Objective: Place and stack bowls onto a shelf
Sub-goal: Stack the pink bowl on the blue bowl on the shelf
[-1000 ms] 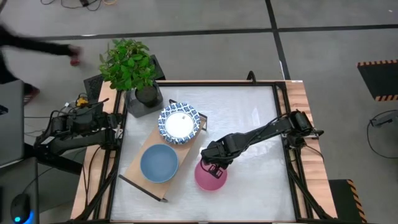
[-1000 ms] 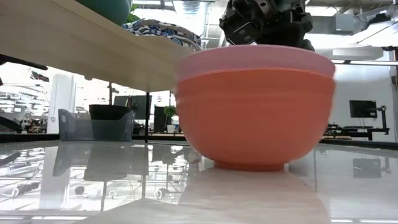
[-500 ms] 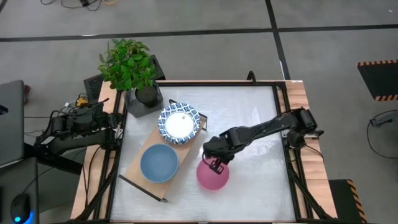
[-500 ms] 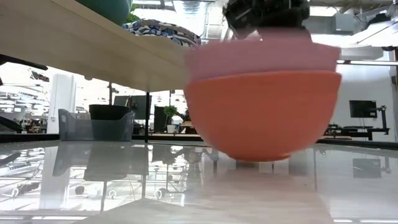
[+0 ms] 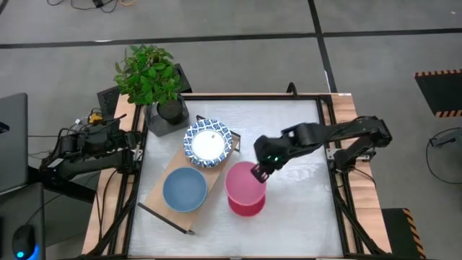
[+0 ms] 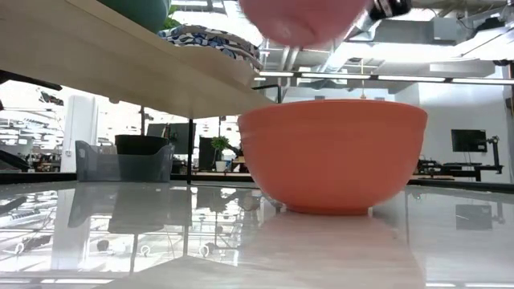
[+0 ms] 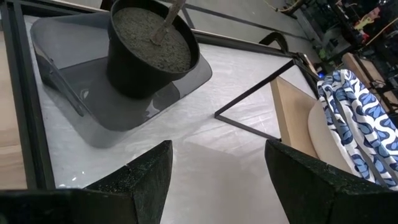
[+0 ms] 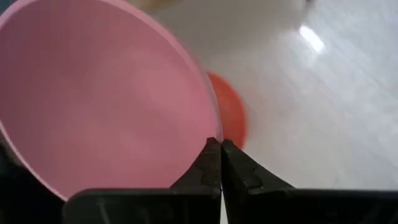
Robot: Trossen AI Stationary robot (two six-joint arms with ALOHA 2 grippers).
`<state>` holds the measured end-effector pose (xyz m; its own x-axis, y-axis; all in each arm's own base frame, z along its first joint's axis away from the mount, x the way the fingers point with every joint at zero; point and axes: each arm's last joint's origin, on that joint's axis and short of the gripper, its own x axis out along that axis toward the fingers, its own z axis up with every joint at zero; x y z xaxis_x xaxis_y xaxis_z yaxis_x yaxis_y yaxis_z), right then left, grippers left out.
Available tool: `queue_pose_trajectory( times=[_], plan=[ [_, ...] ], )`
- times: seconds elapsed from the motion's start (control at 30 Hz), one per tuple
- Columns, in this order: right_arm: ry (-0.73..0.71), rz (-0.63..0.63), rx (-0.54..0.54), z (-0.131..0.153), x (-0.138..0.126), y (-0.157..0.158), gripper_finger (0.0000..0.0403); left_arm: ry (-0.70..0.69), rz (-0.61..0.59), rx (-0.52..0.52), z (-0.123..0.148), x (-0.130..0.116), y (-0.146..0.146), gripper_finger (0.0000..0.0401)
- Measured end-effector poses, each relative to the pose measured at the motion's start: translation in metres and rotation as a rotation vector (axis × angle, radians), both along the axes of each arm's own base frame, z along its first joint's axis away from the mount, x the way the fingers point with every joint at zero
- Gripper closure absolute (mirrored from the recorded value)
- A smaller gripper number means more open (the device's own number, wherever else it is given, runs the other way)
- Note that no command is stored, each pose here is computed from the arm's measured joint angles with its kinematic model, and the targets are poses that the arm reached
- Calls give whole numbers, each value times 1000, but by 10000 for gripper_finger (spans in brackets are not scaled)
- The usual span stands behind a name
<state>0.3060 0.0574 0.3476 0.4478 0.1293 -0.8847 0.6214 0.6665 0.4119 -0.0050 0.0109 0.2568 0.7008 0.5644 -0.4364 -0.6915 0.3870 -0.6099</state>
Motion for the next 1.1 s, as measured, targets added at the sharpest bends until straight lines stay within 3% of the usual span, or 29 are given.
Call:
queue_pose_trajectory(
  times=[0.27,0.6,0.9,1.1],
  plan=[
    [-288,-10,-31,66,8,-13,386,0,4,2,0,0,0,159],
    [-463,124,-144,101,63,-15,386,-1,4,1,0,0,0,159],
    [-562,216,-118,79,117,-9,386,-2,2,-1,0,0,0,159],
    [-511,252,-84,54,137,-3,386,-4,-5,-7,0,0,0,159]
  ],
)
